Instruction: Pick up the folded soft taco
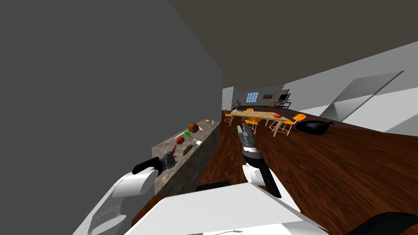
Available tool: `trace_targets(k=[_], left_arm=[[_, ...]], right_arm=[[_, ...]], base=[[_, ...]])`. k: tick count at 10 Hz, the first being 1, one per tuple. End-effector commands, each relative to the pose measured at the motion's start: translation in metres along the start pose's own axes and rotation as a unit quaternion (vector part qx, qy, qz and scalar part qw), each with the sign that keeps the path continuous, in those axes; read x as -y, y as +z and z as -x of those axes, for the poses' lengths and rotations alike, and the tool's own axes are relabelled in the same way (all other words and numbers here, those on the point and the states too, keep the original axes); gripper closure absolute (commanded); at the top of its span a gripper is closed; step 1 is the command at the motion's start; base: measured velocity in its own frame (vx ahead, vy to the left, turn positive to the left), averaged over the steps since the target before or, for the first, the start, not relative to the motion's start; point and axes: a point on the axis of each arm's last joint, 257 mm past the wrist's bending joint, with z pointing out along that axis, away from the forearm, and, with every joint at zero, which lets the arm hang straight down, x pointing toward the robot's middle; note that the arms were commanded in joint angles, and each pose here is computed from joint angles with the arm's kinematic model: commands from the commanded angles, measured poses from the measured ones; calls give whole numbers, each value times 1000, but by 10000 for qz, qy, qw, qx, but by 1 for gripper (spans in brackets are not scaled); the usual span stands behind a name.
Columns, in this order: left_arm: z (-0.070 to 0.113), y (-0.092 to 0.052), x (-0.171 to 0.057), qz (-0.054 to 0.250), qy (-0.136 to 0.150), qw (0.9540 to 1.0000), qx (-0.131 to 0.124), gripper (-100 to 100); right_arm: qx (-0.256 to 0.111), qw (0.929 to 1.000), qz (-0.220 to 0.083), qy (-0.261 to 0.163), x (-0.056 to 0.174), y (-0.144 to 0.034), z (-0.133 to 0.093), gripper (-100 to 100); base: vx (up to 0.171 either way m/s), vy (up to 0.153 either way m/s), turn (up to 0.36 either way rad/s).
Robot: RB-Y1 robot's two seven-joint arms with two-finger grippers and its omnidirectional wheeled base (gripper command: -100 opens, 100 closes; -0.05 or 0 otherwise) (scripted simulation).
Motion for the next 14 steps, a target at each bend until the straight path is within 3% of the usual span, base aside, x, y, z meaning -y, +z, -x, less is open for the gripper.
trace_targets(k=[1,7,14], left_arm=[[8,2,-2,165,-117,9997,136,-100],[33,0,-19,707,-333,9953,577,-100],[63,-8,-31,1360,-717,9821,1092,-100]], right_arm=[[0,10000,0,0,0,0,0,0],[0,10000,0,0,0,0,0,0],[0,10000,0,0,0,0,0,0]], base=[[45,-35,-16],[59,-46,-5],[64,-41,-9]])
